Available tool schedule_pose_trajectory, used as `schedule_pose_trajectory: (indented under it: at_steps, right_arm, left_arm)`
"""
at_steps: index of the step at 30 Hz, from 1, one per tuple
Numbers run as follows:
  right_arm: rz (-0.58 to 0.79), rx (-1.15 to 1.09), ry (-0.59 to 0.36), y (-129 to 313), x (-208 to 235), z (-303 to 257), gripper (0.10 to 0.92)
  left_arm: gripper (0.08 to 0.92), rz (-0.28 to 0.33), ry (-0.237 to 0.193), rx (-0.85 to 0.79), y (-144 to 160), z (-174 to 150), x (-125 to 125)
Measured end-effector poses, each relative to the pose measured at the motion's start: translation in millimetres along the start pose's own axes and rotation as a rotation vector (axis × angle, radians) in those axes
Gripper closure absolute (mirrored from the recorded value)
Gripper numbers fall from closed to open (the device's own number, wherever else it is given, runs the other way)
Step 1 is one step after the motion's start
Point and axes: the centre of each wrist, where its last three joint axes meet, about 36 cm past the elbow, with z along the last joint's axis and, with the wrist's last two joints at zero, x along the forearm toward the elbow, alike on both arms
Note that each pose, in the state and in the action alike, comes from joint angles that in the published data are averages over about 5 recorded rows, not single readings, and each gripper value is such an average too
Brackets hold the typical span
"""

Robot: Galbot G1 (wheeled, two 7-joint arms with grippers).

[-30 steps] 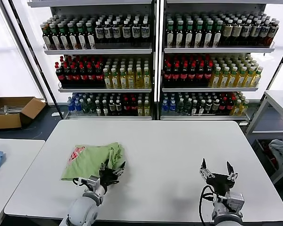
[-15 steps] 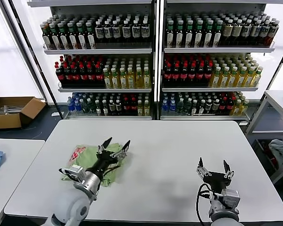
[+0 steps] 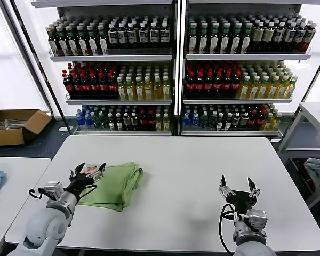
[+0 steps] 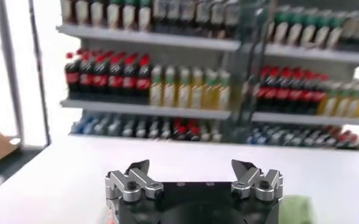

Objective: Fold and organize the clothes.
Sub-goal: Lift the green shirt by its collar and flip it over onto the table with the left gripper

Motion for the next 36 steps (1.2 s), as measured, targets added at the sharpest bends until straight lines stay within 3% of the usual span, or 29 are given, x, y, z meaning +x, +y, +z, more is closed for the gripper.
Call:
schedule_pose_trajectory:
  at_steps: [7, 31, 36]
  right_arm:
    - [-0.002, 0.003, 0.005, -0.4, 1.3, 1.0, 0.200]
    - [-0.007, -0.002, 0.019, 6.1, 6.5, 6.2, 0.200]
    - [-0.009, -0.003, 0.018, 7.1, 7.3, 6.1, 0.200]
  left_arm:
    - [0.177, -0.040, 0.047, -0.010, 19.1, 14.0, -3.4]
    - [0.177, -0.042, 0.128, -0.037, 50.1, 54.1, -24.2]
    - [0.242, -0.037, 0.140, -0.029, 53.6, 59.8, -27.0]
